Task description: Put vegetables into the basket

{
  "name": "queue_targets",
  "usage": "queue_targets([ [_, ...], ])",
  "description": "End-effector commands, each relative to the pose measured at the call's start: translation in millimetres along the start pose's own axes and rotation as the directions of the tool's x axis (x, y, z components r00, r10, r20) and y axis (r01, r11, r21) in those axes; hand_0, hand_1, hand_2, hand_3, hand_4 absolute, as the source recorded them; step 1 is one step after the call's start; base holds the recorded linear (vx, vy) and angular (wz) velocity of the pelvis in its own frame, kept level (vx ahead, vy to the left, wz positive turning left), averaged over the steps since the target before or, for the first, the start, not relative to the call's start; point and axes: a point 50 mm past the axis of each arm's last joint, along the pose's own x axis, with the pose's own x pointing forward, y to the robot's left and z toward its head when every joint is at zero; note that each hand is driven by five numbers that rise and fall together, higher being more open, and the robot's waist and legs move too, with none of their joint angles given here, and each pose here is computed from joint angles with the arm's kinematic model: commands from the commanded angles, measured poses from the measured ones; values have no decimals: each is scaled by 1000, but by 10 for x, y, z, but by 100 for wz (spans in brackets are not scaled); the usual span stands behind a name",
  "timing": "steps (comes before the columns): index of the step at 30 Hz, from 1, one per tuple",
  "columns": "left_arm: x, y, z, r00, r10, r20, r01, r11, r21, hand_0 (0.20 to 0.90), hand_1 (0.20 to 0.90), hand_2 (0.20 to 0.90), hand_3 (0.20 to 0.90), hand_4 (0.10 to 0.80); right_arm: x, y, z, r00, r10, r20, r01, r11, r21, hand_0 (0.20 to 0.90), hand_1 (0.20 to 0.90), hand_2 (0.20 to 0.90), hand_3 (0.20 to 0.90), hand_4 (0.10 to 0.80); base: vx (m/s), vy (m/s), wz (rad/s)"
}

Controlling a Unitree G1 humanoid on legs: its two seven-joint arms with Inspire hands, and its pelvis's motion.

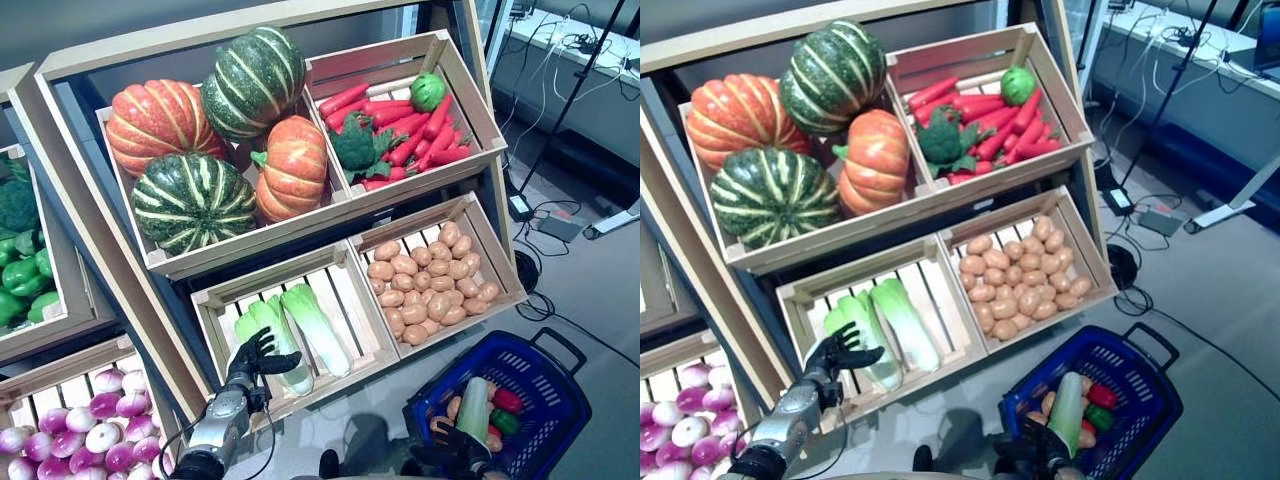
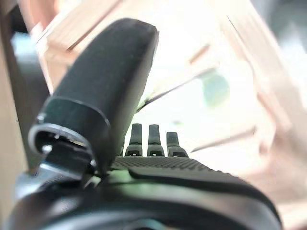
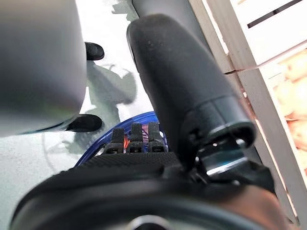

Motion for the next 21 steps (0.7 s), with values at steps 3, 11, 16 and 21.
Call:
queue_targets([
  [3,155,474,1080,900,75,429,-283,850,445,900,900,900,900,800,20,-27,263,991,6,132,-6,1000,-4,900,900,900,900,800,-106,-3,6],
  [11,64,625,1811,738,-105,666,-595,362,717,900,900,900,900,800,40,-192,769,962,3,273,7,999,-37,900,900,900,900,800,-159,28,1],
  [16,16,662,2115,703,-192,685,-670,145,728,900,900,900,900,800,16,-281,1114,927,-25,373,15,999,30,900,900,900,900,800,-166,1,0],
  [21,-57,685,2322,646,-239,725,-746,1,665,900,900,900,900,800,-8,-325,1352,900,-51,432,17,997,82,900,900,900,900,800,-106,-2,8],
])
